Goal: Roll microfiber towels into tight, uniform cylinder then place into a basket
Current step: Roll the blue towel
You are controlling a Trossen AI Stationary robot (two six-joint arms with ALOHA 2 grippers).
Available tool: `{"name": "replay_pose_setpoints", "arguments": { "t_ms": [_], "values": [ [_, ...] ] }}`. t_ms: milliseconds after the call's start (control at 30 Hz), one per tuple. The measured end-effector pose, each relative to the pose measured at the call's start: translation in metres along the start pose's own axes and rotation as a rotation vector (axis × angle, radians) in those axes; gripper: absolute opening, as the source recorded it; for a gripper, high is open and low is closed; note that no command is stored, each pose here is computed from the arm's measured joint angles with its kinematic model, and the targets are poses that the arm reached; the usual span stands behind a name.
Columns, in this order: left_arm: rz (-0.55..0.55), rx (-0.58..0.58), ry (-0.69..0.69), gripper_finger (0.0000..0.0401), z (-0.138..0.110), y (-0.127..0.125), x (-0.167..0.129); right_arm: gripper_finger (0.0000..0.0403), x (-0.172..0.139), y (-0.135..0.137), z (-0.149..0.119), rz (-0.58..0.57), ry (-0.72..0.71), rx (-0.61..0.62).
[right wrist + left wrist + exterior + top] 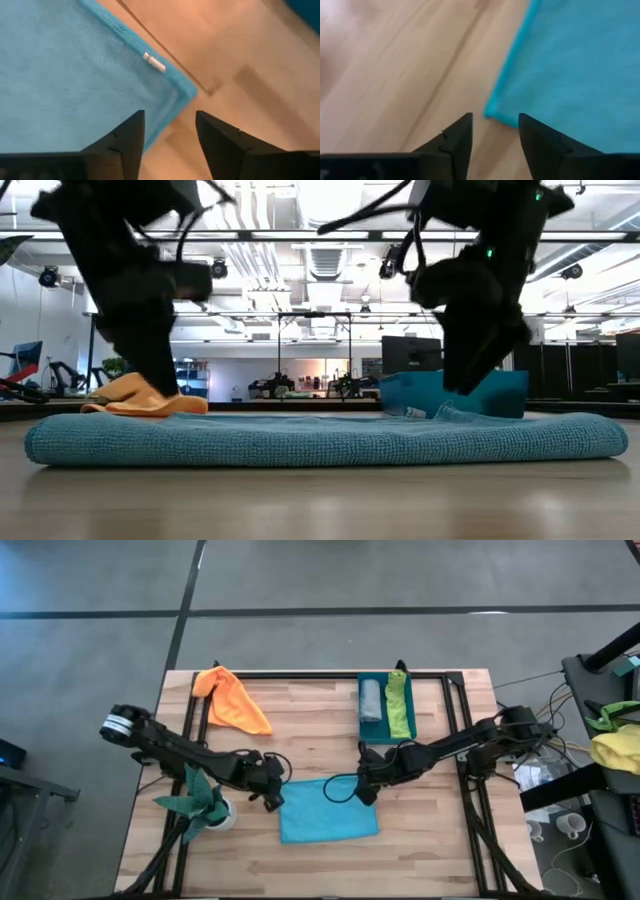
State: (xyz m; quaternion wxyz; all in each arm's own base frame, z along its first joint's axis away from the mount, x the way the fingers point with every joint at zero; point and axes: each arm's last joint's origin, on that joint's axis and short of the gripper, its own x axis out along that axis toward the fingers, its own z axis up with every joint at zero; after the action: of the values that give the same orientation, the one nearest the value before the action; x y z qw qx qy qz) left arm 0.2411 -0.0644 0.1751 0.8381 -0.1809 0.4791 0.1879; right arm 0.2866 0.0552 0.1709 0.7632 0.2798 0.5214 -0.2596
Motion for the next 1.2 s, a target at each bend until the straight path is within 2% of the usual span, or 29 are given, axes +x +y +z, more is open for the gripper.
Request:
{"name": "replay_pose_setpoints", "arguments": {
  "t_ms": [100, 200, 333, 533, 667, 833, 1000, 1100, 1200],
  "values": [
    [-0.101, -0.023, -0.092, 0.0152, 0.007, -0.004, -0.014, 0.0194, -0.004, 0.001, -0.001, 0.048, 0.043, 0.154],
    [-0.207, -0.032, -0.205, 0.0153, 0.014, -0.010, -0.019, 0.0209, -0.001, -0.003, -0.004, 0.035, 0.064, 0.283],
    [-0.309, -0.053, -0.307, 0.0153, 0.019, -0.019, -0.016, 0.0224, 0.003, -0.004, -0.009, 0.017, 0.060, 0.377],
    [-0.319, -0.070, -0.289, 0.0153, 0.015, -0.032, 0.013, 0.0228, 0.021, 0.007, -0.022, -0.027, 0.019, 0.469],
    [-0.326, -0.082, -0.267, 0.0153, 0.009, -0.039, 0.035, 0.0219, 0.037, 0.014, -0.028, -0.023, 0.016, 0.474],
    [-0.342, -0.065, -0.204, 0.0153, 0.000, -0.049, 0.058, 0.0169, 0.043, 0.019, -0.026, -0.015, 0.021, 0.500],
    [-0.342, -0.150, -0.190, 0.0153, -0.001, -0.058, 0.073, 0.0079, 0.040, 0.020, -0.025, -0.018, 0.018, 0.422],
    [-0.366, -0.145, -0.209, 0.0153, 0.004, -0.063, 0.071, 0.0024, 0.040, 0.018, -0.024, -0.028, 0.025, 0.400],
    [-0.414, -0.130, -0.262, 0.0153, 0.016, -0.071, 0.058, 0.0015, 0.036, 0.018, -0.023, -0.054, 0.076, 0.353]
  ]
}}
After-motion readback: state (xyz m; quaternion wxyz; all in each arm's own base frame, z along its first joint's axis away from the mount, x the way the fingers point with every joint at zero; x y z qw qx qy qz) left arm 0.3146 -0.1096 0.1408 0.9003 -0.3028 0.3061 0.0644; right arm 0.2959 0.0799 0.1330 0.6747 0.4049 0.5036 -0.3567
